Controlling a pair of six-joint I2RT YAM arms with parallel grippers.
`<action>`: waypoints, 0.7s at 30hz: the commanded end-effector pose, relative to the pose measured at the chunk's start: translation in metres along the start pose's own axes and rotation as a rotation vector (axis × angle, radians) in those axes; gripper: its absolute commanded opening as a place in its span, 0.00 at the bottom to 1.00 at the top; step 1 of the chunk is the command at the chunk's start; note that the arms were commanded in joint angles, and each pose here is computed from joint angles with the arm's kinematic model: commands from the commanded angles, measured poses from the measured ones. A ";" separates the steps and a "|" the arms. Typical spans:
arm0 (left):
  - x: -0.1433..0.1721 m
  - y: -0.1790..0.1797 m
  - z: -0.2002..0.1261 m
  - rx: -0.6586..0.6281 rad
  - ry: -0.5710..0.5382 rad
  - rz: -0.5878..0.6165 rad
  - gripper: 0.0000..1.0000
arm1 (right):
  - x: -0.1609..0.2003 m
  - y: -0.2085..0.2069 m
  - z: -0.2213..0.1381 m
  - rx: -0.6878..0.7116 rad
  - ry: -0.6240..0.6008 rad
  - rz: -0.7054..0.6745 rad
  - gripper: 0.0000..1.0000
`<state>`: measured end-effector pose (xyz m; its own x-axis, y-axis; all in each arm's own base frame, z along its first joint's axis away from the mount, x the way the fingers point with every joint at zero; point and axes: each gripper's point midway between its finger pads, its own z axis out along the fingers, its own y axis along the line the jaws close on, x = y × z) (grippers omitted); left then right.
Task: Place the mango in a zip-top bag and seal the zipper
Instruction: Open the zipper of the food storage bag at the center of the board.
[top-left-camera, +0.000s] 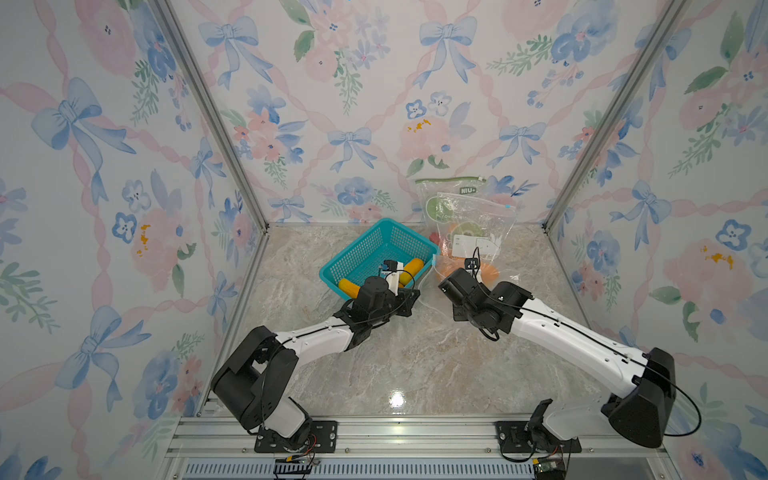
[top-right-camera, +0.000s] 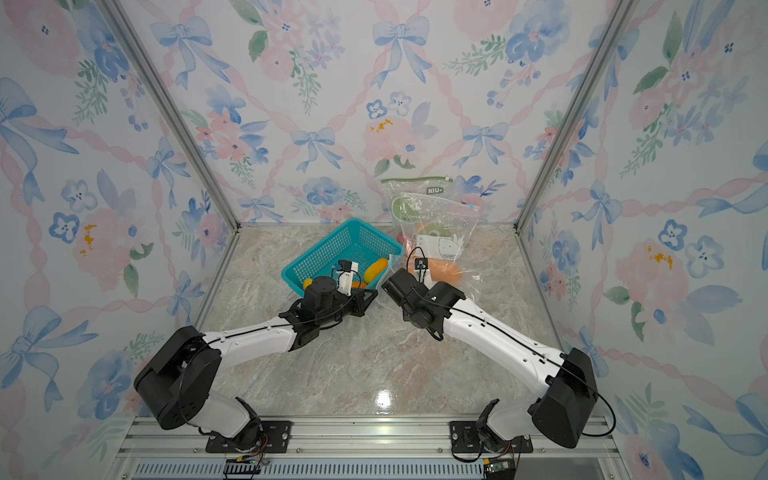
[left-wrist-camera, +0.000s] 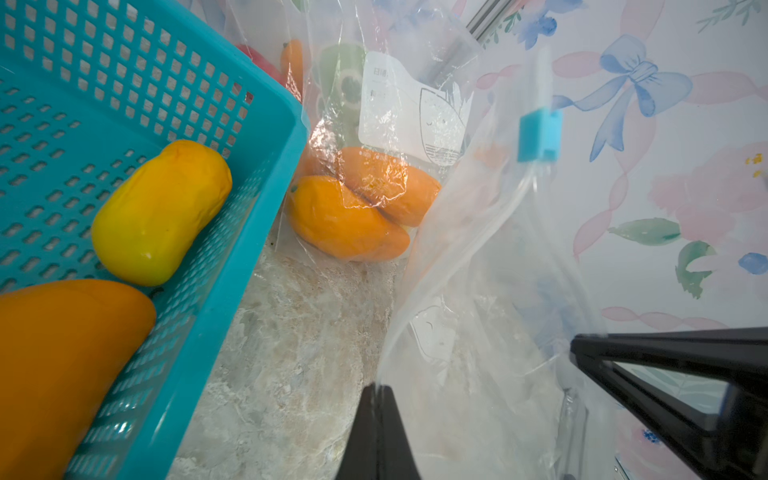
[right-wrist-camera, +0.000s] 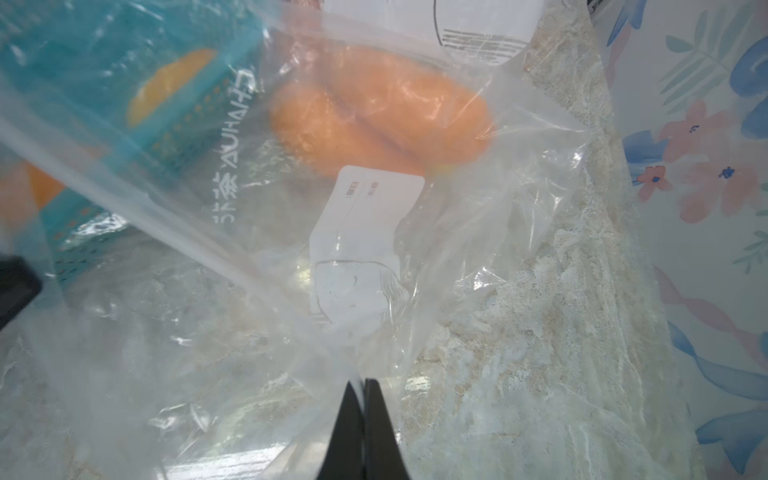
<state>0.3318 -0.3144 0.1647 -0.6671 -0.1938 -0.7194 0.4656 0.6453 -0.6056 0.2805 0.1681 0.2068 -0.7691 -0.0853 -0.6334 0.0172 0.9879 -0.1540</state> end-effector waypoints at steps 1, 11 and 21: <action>0.013 0.005 0.015 0.010 0.067 -0.013 0.00 | -0.003 -0.019 -0.029 0.015 0.005 -0.051 0.00; 0.020 -0.017 0.031 0.112 0.139 0.025 0.00 | 0.023 -0.050 -0.059 -0.048 0.071 0.018 0.00; 0.002 -0.014 0.029 0.106 0.110 0.043 0.36 | 0.023 -0.023 -0.018 -0.142 0.118 0.053 0.00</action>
<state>0.3338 -0.3482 0.1531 -0.7244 -0.0794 -0.6847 0.5351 0.5614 -0.6312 0.2446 0.1361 0.2158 -0.8328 -0.0107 -0.5534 0.0055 0.9996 -0.0276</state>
